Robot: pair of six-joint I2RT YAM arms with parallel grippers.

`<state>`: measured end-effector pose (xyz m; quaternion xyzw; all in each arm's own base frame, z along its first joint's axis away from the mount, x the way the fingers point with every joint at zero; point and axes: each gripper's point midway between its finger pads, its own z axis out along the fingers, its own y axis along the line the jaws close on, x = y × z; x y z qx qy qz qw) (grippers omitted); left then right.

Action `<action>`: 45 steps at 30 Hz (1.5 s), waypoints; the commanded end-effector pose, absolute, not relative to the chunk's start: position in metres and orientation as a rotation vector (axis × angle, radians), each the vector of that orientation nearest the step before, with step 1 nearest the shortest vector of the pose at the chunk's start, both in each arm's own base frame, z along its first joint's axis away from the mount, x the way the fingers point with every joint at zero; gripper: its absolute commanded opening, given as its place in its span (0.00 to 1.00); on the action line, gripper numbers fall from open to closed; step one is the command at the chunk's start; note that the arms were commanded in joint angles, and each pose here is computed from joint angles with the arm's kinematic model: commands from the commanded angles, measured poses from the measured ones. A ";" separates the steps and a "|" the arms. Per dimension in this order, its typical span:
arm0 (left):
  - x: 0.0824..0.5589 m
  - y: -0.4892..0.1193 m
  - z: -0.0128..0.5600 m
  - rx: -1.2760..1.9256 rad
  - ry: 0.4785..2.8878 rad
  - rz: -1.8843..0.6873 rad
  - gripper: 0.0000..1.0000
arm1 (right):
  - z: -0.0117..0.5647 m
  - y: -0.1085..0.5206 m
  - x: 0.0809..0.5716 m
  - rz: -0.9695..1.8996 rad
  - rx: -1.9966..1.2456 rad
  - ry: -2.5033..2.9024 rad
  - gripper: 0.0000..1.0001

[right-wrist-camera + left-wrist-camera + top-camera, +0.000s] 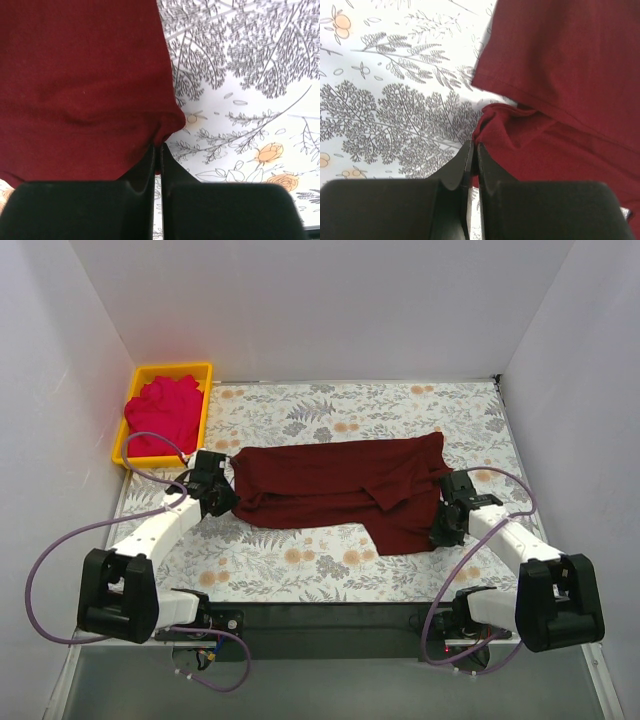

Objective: Fold and stack the t-shirts
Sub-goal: Flatten the tshirt out

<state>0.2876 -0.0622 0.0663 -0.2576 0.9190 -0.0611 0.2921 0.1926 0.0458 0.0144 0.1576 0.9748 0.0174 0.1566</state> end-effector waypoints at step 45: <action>0.332 -0.029 0.462 -0.407 1.575 -0.300 0.00 | 0.593 -0.007 0.272 -0.114 0.047 1.250 0.01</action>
